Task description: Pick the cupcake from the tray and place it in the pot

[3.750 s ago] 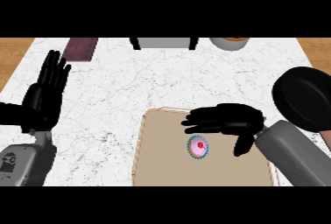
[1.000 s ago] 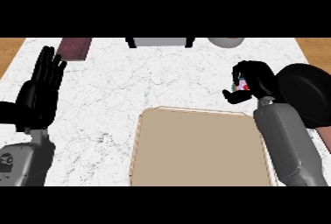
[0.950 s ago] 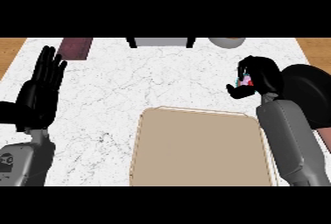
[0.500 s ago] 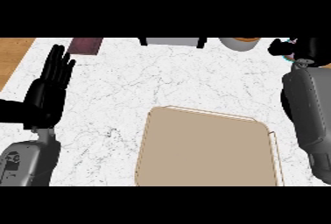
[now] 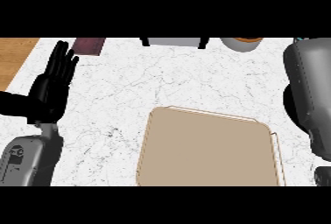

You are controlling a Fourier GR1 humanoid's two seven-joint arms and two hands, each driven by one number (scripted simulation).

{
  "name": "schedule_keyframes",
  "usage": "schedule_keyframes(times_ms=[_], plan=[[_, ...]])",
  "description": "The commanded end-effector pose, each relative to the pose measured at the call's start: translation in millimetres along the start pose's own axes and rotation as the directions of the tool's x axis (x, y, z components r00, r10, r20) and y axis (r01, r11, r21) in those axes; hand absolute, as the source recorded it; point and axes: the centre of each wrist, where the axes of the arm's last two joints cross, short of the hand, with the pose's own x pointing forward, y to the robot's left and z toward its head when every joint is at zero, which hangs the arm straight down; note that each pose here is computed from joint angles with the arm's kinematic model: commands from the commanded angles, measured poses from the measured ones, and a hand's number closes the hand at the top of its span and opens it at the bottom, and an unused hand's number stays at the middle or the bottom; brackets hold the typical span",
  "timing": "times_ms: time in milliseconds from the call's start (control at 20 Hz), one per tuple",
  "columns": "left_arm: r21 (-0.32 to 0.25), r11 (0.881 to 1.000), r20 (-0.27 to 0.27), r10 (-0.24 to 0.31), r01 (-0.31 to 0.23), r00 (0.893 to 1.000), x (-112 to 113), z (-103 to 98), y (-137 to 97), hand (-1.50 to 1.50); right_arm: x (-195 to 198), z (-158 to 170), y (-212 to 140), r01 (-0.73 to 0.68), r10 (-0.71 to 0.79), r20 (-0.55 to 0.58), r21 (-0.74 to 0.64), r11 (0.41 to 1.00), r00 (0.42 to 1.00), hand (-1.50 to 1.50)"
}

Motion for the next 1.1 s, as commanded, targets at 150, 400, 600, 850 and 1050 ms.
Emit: schedule_keyframes(times_ms=[150,400,600,850,1050], plan=[[0.043,0.999,-0.031,-0.003,0.005,1.000,-7.4,8.6,6.2,0.00,-1.5,-3.4,5.2,-0.089,0.092,-0.232,0.023,0.996,0.968,1.50],[0.053,0.998,-0.027,-0.021,0.023,0.999,6.2,8.7,26.2,0.00,-43.2,-0.4,40.1,-0.069,0.064,-0.247,-0.012,0.998,0.967,1.50],[0.058,0.998,-0.038,0.004,-0.002,0.999,-7.1,17.4,15.8,0.00,-74.2,-4.0,43.9,-0.042,0.045,-0.228,0.015,0.999,0.973,1.50],[0.062,0.998,-0.037,-0.010,0.012,0.999,-0.7,12.5,10.4,0.00,-108.2,-43.7,45.3,-0.051,0.054,-0.223,0.018,0.999,0.973,1.50],[0.085,0.996,-0.017,-0.006,0.008,1.000,-8.8,-7.2,19.6,0.00,-136.4,-28.4,76.5,-0.064,0.070,-0.232,0.035,0.997,0.970,1.50]])
